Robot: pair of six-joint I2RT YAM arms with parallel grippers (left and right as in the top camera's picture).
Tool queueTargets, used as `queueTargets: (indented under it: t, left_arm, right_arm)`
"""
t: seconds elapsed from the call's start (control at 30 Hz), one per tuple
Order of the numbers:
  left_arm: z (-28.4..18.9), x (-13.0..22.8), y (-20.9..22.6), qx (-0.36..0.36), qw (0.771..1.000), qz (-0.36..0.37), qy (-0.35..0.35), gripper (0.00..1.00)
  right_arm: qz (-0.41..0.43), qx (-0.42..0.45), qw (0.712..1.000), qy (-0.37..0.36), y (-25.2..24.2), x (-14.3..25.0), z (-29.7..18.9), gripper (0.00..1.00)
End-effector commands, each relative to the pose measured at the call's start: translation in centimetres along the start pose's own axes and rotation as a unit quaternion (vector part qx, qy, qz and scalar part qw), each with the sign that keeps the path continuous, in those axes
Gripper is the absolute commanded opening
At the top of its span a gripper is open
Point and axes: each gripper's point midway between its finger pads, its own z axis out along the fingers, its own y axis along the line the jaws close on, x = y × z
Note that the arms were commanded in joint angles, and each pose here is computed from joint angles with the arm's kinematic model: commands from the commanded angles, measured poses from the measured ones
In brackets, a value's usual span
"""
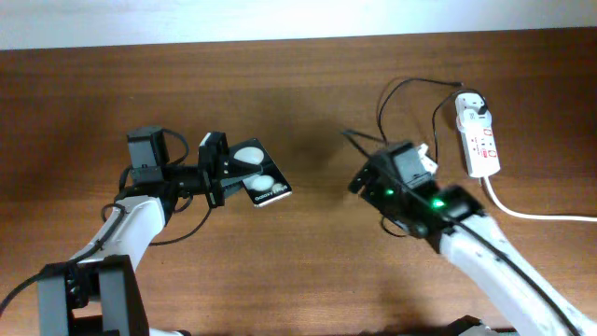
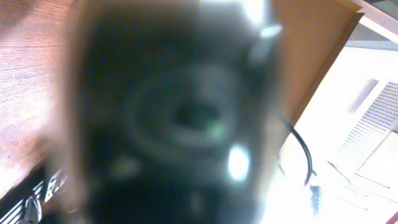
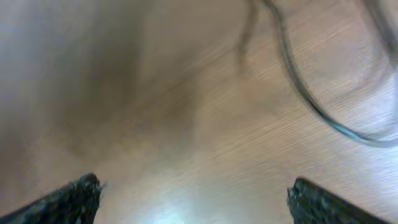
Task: Plug charger to phone and switch on socket
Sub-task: 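Reach the right gripper toward the black charging cable near the power strip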
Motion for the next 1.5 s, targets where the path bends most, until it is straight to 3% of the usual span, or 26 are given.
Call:
queueTargets:
  t: [0.0,0.07,0.2,0.3,0.43,0.53,0.73,0.83,1.0,1.1,1.2,1.3,1.4,1.43,1.47]
  left_arm:
    - [0.0,0.4,-1.1,0.007,0.999,0.029,0.016,0.0]
    - [0.0,0.4,-1.1,0.007,0.999,0.029,0.016,0.0]
    - [0.0,0.4,-1.1,0.007,0.999,0.029,0.016,0.0]
    - [0.0,0.4,-1.1,0.007,0.999,0.029,0.016,0.0]
    - [0.0,0.4,-1.1,0.007,0.999,0.029,0.016,0.0]
    - [0.0,0.4,-1.1,0.007,0.999,0.029,0.016,0.0]
    - [0.0,0.4,-1.1,0.007,0.999,0.029,0.016,0.0]
    - [0.0,0.4,-1.1,0.007,0.999,0.029,0.016,0.0]
    - [0.0,0.4,-1.1,0.007,0.999,0.029,0.016,0.0]
    - [0.0,0.4,-1.1,0.007,0.999,0.029,0.016,0.0]
    - [0.0,0.4,-1.1,0.007,0.999,0.029,0.016,0.0]
    - [0.0,0.4,-1.1,0.007,0.999,0.029,0.016,0.0]
    - [0.0,0.4,-1.1,0.006,0.999,0.029,0.015,0.0]
    - [0.0,0.4,-1.1,0.006,0.999,0.029,0.015,0.0]
    - [0.0,0.4,-1.1,0.006,0.999,0.029,0.015,0.0]
  right_arm:
    - [-0.004,-0.066,0.997,-0.042,1.8,-1.8,-6.8,0.99]
    - [-0.002,-0.084,0.995,-0.062,1.7,-2.2,-8.4,0.99]
    - [0.0,-0.02,0.991,-0.135,0.3,-5.0,-7.2,1.0]
    - [-0.084,-0.026,0.984,-0.155,2.6,-6.4,-6.4,0.91]
    - [-0.105,0.012,0.986,-0.132,5.2,-8.1,-5.0,0.89]
    - [-0.096,0.056,0.986,-0.123,6.9,-12.3,-2.9,0.89]
    - [-0.026,0.089,0.984,-0.151,5.4,-20.6,5.4,0.81]
    - [-0.016,0.102,0.984,-0.148,4.3,-21.8,12.2,0.78]
    - [-0.015,0.093,0.983,-0.156,4.0,-22.1,19.0,0.76]
    - [-0.014,0.085,0.983,-0.163,4.1,-22.3,20.6,0.64]
    - [-0.015,0.093,0.983,-0.156,3.5,-21.8,21.7,0.61]
    - [-0.017,0.1,0.984,-0.149,3.0,-21.4,22.6,0.5]
    - [-0.035,0.084,0.988,-0.126,3.5,-20.7,22.9,0.22]
    - [-0.061,0.059,0.992,-0.097,4.4,-19.7,23.3,0.16]
    - [-0.115,-0.002,0.993,-0.022,6.3,-16.9,23.5,0.04]
